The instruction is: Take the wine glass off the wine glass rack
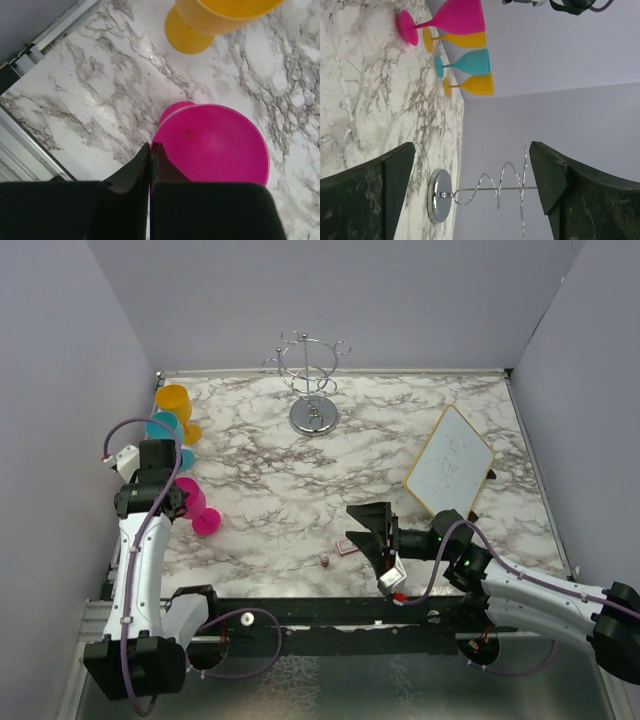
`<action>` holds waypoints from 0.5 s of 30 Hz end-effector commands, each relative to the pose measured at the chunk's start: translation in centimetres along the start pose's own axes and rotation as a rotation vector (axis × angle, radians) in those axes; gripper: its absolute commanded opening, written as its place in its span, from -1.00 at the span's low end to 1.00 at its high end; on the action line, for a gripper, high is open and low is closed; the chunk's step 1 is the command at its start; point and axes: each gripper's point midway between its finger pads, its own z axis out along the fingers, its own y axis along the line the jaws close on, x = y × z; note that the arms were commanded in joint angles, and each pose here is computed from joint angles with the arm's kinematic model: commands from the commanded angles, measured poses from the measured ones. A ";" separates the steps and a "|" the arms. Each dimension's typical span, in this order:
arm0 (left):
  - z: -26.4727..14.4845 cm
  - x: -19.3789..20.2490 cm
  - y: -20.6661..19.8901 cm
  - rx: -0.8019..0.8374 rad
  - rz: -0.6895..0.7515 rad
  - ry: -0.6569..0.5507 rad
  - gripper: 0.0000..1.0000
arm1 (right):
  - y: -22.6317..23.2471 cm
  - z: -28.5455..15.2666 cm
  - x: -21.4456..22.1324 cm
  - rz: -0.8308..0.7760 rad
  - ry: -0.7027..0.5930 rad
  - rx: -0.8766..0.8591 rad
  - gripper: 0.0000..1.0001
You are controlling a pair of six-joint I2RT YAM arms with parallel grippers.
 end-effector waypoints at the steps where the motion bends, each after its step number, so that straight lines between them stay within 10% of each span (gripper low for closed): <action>1: 1.1 -2.1 2.6 -0.084 -0.055 -0.070 -1.00 | -0.6 0.0 -0.8 0.001 -0.032 0.030 0.99; 15: 0.5 -6.7 6.3 -0.282 -0.189 -0.284 -1.00 | -0.4 0.3 -1.0 0.021 -0.056 0.025 0.99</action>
